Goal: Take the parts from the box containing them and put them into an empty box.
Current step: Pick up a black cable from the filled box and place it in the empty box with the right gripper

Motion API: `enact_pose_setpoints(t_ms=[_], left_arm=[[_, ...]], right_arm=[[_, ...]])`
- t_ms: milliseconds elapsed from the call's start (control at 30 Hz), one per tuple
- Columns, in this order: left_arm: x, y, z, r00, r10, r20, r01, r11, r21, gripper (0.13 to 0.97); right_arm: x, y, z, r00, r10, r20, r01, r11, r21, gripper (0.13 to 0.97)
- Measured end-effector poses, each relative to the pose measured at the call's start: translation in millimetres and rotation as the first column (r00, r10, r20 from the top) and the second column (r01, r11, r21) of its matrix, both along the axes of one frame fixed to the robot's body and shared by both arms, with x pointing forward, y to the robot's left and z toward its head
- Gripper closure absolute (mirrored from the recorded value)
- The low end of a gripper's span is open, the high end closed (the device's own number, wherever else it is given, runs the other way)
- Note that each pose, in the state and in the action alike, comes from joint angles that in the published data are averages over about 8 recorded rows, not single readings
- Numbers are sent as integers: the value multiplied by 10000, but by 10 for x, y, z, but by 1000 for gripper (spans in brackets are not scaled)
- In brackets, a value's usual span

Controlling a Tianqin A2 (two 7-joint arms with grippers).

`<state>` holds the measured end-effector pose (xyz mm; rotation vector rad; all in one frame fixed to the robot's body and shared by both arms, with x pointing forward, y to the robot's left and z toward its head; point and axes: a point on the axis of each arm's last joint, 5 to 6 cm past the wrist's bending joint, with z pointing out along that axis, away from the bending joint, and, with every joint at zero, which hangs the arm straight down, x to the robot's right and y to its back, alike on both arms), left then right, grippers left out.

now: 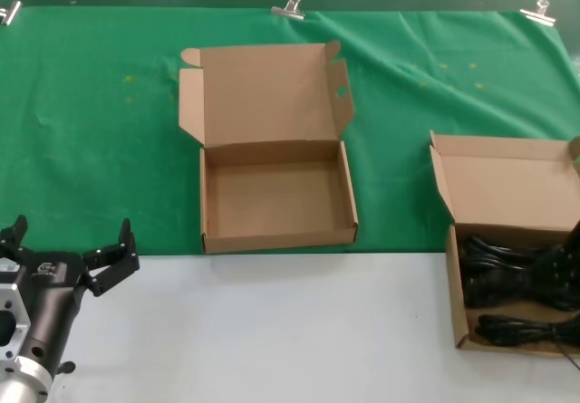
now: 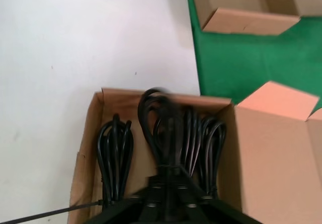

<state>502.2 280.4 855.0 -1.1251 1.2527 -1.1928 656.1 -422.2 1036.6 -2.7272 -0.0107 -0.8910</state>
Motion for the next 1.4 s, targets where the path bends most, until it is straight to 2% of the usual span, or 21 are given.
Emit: enact_pose_setpoints(t_ms=[267,433,900,1200,1400], left_arm=[[0,0,0,10000,0,0,0,10000,0,132],[0,0,0,10000,0,0,0,10000,0,132],[0,0,0,10000,0,0,0,10000,0,132],[0,0,0,10000,0,0,0,10000,0,132],[0,0,0,10000,0,0,0,10000,0,132]], right_arm=[[-217,69,315,9988,228,427,-241,9992,311,934],[-276,104,384,9979,339,554,-359,9987,355,943],[-101,38,107,9984,184,529,-197,9995,253,942],[-40,3,-67,9989,387,266,-381,9991,-197,883],[3,-2,-119,9982,582,126,-575,9970,-520,790]])
